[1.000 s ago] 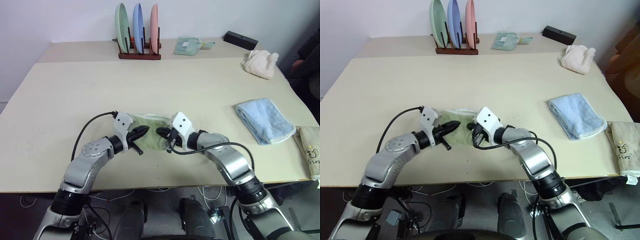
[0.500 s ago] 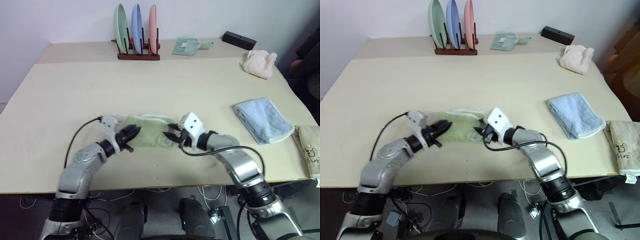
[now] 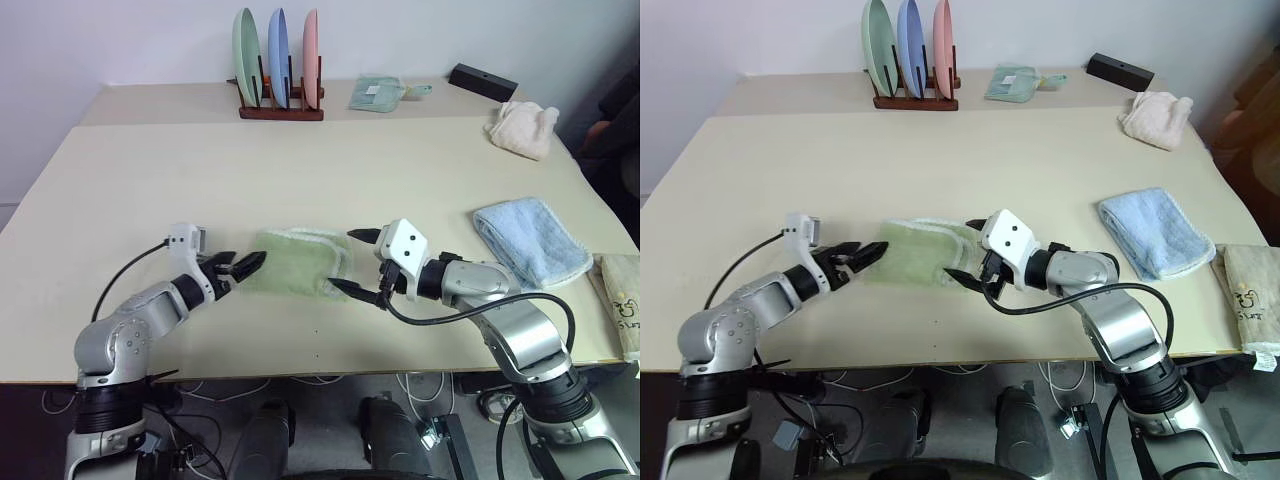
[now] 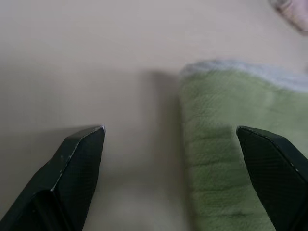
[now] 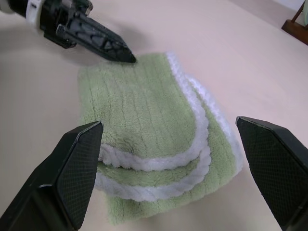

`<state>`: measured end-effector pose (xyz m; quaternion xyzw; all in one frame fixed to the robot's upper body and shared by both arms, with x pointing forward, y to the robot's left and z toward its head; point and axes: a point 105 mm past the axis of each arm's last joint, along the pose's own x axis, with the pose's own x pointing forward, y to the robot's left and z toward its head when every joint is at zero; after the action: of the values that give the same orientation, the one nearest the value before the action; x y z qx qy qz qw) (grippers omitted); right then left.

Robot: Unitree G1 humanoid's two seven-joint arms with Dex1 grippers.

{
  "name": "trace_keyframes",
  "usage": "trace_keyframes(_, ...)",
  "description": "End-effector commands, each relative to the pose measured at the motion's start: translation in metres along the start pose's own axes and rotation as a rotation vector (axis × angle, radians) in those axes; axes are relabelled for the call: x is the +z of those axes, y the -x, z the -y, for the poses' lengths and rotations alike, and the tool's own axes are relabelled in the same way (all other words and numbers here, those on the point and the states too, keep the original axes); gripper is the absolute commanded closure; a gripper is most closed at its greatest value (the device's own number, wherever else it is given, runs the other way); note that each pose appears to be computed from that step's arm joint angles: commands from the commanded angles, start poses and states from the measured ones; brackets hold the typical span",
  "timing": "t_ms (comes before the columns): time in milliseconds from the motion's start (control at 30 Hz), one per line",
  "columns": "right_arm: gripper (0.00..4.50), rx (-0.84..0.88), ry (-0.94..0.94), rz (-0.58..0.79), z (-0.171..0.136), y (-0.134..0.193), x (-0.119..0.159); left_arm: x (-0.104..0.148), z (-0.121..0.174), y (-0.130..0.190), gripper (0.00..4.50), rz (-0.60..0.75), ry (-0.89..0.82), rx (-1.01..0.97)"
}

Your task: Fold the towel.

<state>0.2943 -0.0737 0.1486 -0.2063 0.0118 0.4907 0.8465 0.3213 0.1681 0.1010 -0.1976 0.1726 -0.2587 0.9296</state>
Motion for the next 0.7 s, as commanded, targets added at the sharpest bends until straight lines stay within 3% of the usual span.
trace_keyframes(33,0.00,0.003,0.065,0.032,-0.005,0.003,0.011,-0.009,0.025,-0.010,0.04,-0.038,0.063,-0.099)
trace_keyframes(167,0.00,0.001,0.070,0.029,-0.007,0.004,0.011,-0.016,0.037,-0.017,0.04,-0.073,0.064,-0.131)
trace_keyframes(233,0.00,-0.003,0.073,0.025,-0.006,0.005,0.011,-0.018,0.037,-0.019,0.56,-0.073,0.068,-0.126)
trace_keyframes(333,0.00,-0.006,0.078,0.022,-0.006,0.006,0.011,-0.018,0.040,-0.020,1.80,-0.068,0.064,-0.134)
trace_keyframes(500,0.00,-0.007,0.080,0.016,-0.008,0.007,0.010,-0.018,0.046,-0.021,4.45,-0.059,0.058,-0.154)
trace_keyframes(633,0.00,-0.015,0.100,-0.009,-0.006,0.009,0.004,-0.002,0.039,-0.022,4.49,0.033,0.033,-0.090)
trace_keyframes(700,0.00,-0.026,0.108,-0.010,-0.003,0.010,0.004,0.024,0.012,-0.021,4.49,0.167,0.044,0.066)
